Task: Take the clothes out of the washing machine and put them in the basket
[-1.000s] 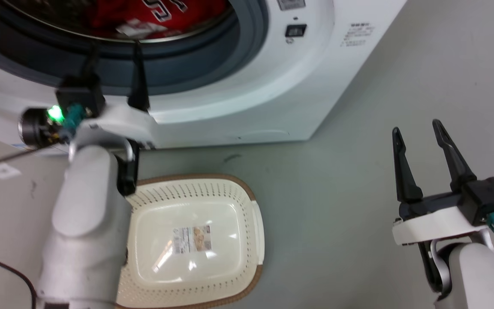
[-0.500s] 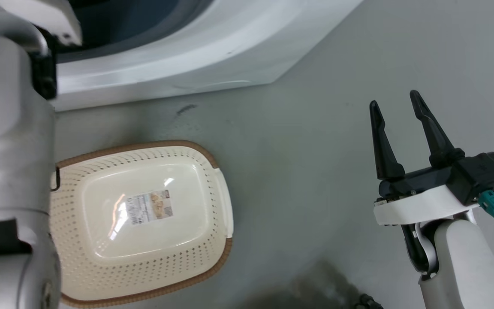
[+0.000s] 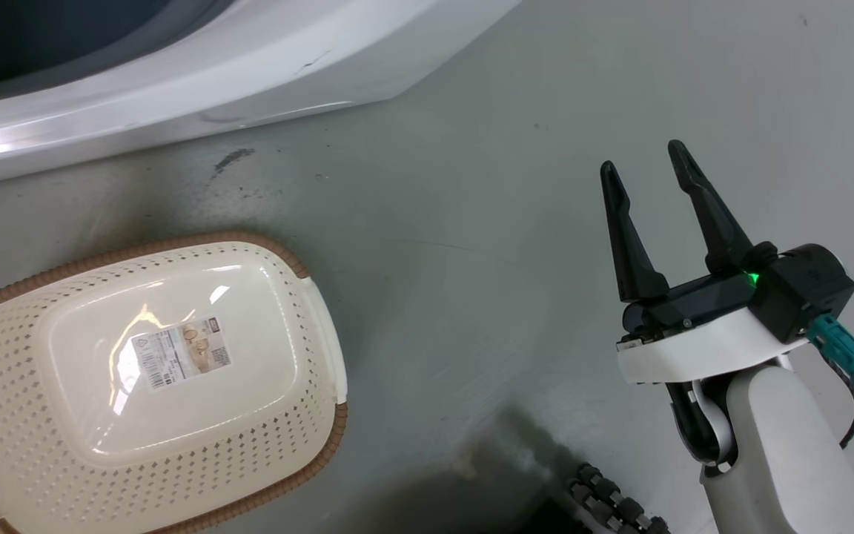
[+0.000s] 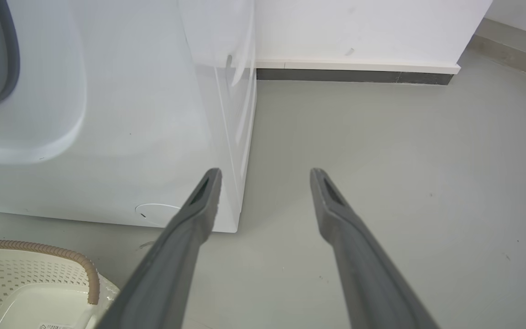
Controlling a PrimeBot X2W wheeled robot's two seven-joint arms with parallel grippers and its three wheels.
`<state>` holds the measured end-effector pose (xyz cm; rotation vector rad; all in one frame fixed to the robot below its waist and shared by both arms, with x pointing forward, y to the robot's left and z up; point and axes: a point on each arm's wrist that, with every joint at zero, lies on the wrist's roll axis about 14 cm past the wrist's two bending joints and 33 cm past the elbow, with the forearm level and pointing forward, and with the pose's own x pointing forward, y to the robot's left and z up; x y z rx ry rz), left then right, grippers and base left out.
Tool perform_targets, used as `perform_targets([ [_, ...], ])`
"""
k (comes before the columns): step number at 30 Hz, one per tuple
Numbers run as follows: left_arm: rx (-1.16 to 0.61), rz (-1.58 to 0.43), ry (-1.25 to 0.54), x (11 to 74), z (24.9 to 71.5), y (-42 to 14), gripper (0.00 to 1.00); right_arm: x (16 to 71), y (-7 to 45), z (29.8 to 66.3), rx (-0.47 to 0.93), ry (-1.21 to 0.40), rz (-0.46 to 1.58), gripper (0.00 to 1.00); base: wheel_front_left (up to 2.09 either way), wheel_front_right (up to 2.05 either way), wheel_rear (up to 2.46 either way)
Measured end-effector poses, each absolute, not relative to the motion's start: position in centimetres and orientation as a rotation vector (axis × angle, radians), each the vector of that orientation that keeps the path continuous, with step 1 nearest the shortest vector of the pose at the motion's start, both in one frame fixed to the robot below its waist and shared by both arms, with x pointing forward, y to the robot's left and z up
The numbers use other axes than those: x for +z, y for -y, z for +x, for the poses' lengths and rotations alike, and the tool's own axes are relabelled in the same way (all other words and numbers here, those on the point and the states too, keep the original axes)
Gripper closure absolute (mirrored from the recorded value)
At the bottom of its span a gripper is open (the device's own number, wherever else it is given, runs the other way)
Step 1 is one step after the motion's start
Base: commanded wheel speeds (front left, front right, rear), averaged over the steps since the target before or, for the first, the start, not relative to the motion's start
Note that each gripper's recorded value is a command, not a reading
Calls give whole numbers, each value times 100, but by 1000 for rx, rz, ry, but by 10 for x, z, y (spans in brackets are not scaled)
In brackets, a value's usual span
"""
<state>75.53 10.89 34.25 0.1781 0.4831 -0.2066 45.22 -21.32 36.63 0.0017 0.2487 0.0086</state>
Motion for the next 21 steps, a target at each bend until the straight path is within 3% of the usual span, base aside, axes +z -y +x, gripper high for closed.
perform_targets([
  [8,-178,169,-765,311,748,-116,0,363,218,447,-10,-267,13,0,0,0,0],
  [9,-171,155,-805,306,745,-116,18,363,219,446,-13,-269,15,0,0,0,0],
  [10,-167,146,-839,302,742,-116,53,362,219,446,-13,-270,14,0,0,0,0],
  [12,-162,140,-872,298,739,-115,100,362,221,445,-19,-272,19,0,0,0,0],
  [17,-148,120,-852,305,744,-114,100,361,223,444,-25,-277,18,0,0,0,0],
  [21,-139,121,-730,325,755,-112,100,365,222,445,-26,-267,23,0,0,0,0],
])
